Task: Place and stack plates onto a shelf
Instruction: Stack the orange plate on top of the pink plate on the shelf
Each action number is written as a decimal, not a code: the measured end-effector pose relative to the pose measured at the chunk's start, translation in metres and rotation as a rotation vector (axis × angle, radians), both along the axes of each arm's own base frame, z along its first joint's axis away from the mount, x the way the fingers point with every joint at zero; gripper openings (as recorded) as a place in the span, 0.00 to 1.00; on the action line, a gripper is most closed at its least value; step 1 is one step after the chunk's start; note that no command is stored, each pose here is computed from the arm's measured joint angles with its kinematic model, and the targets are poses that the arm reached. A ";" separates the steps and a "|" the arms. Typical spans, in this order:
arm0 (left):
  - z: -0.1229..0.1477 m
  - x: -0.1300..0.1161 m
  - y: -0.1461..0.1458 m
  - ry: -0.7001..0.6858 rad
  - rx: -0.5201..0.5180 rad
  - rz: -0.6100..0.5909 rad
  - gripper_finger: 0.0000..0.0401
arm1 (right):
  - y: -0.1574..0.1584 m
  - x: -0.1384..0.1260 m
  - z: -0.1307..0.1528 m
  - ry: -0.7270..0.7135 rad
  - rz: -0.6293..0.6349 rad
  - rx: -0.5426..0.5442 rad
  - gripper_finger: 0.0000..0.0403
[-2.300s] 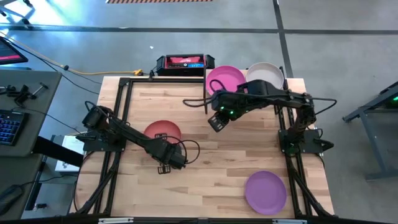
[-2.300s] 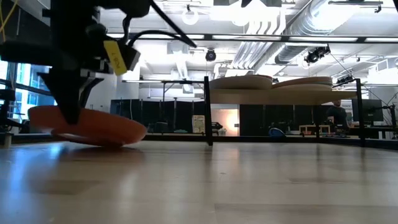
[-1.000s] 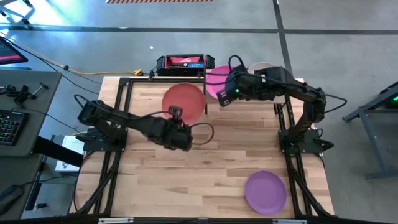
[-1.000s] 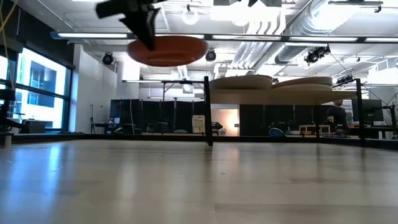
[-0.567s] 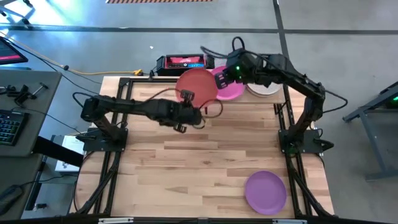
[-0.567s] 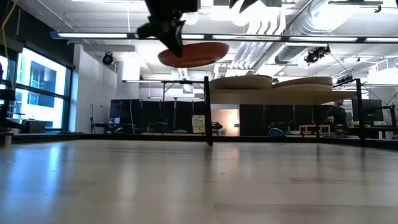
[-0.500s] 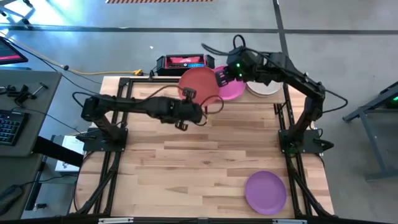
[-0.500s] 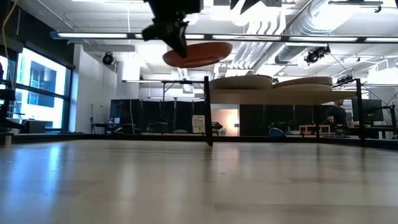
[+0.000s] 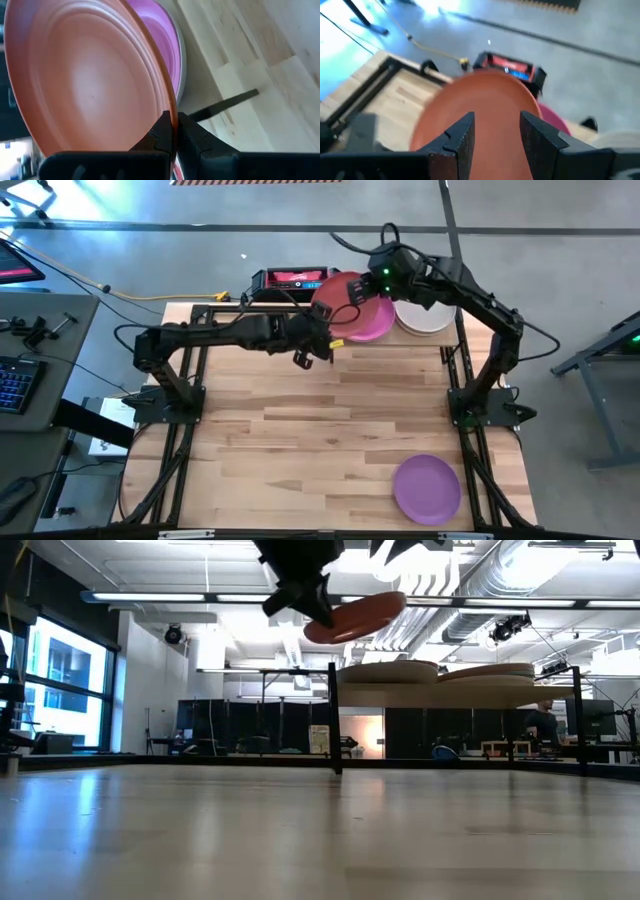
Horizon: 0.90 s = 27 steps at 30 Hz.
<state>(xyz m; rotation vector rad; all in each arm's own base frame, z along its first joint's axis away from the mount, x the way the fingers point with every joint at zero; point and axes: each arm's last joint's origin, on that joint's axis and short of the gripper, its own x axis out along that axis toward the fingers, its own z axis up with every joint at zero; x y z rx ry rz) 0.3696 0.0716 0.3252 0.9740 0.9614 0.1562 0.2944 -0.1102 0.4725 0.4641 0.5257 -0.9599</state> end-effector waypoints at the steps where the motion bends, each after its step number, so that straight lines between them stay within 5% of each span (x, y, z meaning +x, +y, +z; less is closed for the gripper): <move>1: 0.000 0.000 0.002 0.001 0.002 -0.020 0.01 | -0.001 0.001 0.002 -0.012 0.002 -0.020 0.33; 14: 0.001 0.008 0.021 0.027 0.107 -0.296 0.01 | -0.004 0.008 0.014 -0.094 0.082 -0.108 0.33; 27: -0.018 0.018 0.043 0.044 0.101 -0.251 0.01 | -0.004 0.008 0.014 -0.068 0.105 -0.124 0.33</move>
